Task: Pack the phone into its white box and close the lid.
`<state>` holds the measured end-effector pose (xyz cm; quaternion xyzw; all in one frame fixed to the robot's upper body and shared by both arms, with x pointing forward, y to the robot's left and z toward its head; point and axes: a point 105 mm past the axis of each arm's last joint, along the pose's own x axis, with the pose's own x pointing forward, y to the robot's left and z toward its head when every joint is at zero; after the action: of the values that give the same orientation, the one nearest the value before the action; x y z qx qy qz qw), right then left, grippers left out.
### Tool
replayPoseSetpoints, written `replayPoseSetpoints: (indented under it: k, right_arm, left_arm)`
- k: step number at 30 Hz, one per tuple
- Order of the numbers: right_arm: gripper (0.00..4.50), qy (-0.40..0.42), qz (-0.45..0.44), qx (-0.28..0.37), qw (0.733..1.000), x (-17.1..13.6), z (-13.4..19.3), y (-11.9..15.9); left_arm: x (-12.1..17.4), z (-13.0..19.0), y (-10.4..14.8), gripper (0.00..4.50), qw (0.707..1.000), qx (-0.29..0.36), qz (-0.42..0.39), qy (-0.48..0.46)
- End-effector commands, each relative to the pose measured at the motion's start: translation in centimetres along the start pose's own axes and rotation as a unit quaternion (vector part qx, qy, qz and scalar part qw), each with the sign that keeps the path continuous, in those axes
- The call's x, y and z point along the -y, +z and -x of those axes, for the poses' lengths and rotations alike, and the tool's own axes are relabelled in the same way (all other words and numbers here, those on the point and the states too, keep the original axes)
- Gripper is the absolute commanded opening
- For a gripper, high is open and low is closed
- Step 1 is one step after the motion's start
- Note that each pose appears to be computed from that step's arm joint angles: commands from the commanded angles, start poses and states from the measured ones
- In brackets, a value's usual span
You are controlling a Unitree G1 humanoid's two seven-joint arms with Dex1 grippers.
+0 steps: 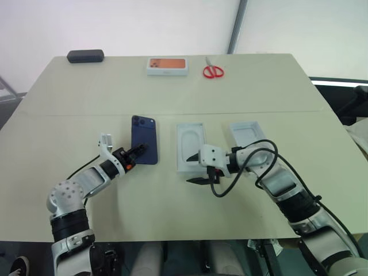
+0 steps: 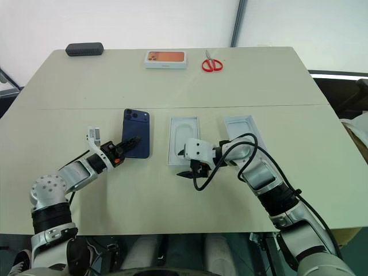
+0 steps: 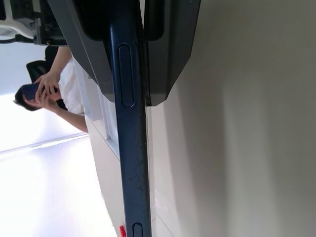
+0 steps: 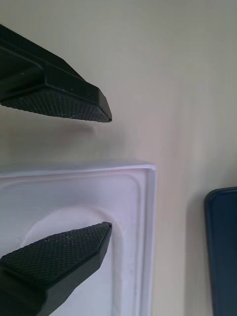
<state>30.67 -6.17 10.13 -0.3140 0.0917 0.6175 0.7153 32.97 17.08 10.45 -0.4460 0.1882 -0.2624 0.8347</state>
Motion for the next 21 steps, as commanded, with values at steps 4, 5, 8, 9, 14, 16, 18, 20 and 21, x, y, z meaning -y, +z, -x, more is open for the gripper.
replayPoseSetpoints:
  k: [4,5,8,9,14,16,18,20,21]
  right_arm:
    - [3.37,-0.008,0.014,-0.002,1.0,0.17,-0.04,0.0]
    - [3.37,-0.008,0.012,-0.002,1.0,0.17,-0.07,-0.01]
    - [2.61,-0.007,0.004,-0.003,1.0,0.1,-0.09,-0.13]
    - [2.17,-0.007,0.003,-0.005,1.0,0.07,-0.08,-0.21]
    - [2.17,-0.002,-0.008,-0.004,1.0,-0.13,-0.03,-0.28]
    - [2.17,-0.001,-0.007,-0.005,1.0,-0.2,-0.07,-0.33]
    - [2.17,-0.002,-0.007,-0.005,1.0,-0.21,-0.13,-0.39]
    - [1.9,-0.003,-0.007,-0.005,1.0,-0.21,-0.23,-0.44]
    - [1.62,-0.004,-0.007,-0.006,1.0,-0.2,-0.27,-0.49]
  left_arm:
    - [1.36,0.16,0.88,0.02,0.999,0.015,-0.023,-0.026]
    - [1.35,0.12,0.8,0.02,0.999,0.014,-0.023,-0.026]
    - [1.32,0.02,0.57,0.02,0.999,0.012,-0.023,-0.026]
    - [1.36,0.01,0.48,0.02,0.999,0.01,-0.021,-0.028]
    - [1.4,0.08,0.45,0.02,0.999,0.009,-0.021,-0.029]
    - [1.39,0.07,0.54,0.02,0.999,0.011,-0.022,-0.028]
    - [1.42,0.07,0.65,0.02,0.999,0.012,-0.023,-0.028]
    - [1.5,0.09,0.76,0.02,0.999,0.013,-0.024,-0.029]
    - [1.54,0.1,0.76,0.02,0.999,0.012,-0.023,-0.029]
